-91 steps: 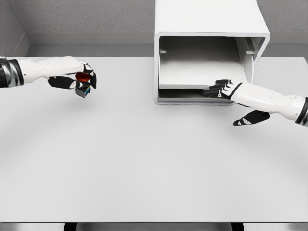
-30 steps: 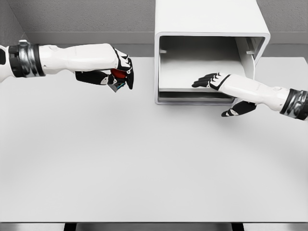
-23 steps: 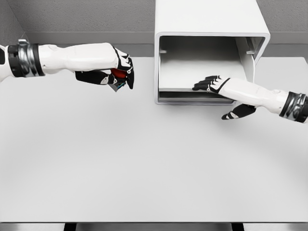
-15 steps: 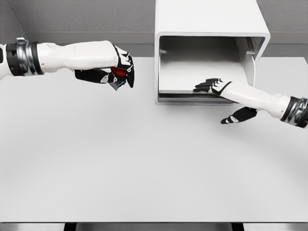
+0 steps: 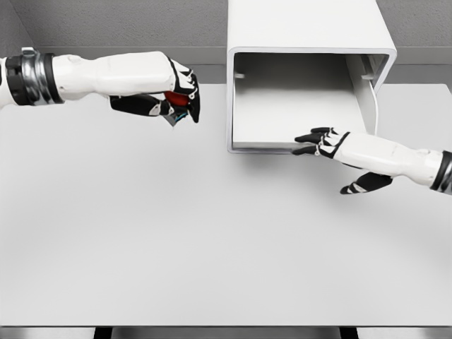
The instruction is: Slide open multi-storey tabletop storage cabinets and put open load switch and slide close multi-storey tabletop storage cabinets
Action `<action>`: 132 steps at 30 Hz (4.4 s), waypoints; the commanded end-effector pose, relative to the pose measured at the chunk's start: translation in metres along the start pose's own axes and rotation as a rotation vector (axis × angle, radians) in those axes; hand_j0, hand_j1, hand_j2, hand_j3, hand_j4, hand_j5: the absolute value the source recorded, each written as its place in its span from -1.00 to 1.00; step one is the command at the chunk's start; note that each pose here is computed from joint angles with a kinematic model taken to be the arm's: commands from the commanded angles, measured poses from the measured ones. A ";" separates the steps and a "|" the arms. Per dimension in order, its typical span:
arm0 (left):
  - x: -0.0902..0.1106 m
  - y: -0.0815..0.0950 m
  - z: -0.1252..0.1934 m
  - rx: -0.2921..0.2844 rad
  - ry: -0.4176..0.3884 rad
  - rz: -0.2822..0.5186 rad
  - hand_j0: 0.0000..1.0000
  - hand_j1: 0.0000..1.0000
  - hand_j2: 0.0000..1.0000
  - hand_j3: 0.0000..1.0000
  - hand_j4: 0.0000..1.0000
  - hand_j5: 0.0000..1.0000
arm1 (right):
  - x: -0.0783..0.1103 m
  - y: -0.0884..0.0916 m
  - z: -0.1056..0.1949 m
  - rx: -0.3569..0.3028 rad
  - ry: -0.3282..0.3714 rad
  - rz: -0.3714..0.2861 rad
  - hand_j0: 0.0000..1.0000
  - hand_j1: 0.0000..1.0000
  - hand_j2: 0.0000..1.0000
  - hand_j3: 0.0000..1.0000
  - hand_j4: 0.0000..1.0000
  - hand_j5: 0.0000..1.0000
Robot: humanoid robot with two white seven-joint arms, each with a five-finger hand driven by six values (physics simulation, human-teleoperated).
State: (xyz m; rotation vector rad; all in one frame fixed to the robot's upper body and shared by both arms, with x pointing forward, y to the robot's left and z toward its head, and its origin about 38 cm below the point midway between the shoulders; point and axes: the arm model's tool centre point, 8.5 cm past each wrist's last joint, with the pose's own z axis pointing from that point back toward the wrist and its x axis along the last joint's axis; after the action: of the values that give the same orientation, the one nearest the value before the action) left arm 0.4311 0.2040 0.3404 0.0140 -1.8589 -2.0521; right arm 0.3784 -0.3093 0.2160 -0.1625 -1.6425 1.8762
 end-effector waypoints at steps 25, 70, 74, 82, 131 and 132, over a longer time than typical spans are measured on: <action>0.021 0.030 -0.059 0.032 -0.133 -0.049 -0.12 -0.12 -0.12 -0.12 -0.12 -0.12 | 0.006 -0.009 0.037 -0.015 -0.004 -0.103 1.00 1.00 1.00 1.00 1.00 1.00; 0.036 0.042 -0.121 0.042 -0.215 -0.150 0.89 0.89 0.89 0.89 0.89 0.89 | 0.004 -0.024 0.031 -0.076 -0.023 -0.102 1.00 1.00 1.00 1.00 1.00 1.00; 0.050 0.044 -0.108 0.047 -0.244 -0.170 1.00 1.00 1.00 1.00 1.00 1.00 | 0.006 -0.024 0.030 -0.077 -0.028 -0.101 1.00 1.00 1.00 1.00 1.00 1.00; 0.042 0.057 -0.052 0.129 -0.166 -0.174 1.00 1.00 1.00 1.00 1.00 1.00 | 0.009 -0.023 0.025 -0.083 -0.045 -0.104 1.00 1.00 1.00 1.00 1.00 1.00; -0.032 -0.116 0.074 0.134 0.206 0.262 1.00 1.00 1.00 1.00 1.00 1.00 | -0.007 -0.041 -0.040 -0.132 -0.075 -0.044 1.00 1.00 1.00 1.00 1.00 1.00; -0.032 -0.116 0.074 0.134 0.206 0.262 1.00 1.00 1.00 1.00 1.00 1.00 | -0.007 -0.042 -0.040 -0.132 -0.075 -0.042 1.00 1.00 1.00 1.00 1.00 1.00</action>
State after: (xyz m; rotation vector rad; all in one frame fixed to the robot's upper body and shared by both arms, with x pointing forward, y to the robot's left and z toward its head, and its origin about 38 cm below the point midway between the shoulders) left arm 0.4114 0.2900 0.2285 0.0149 -1.7596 -1.6921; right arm 0.4197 -0.2804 0.2464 -0.1305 -1.8079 1.7674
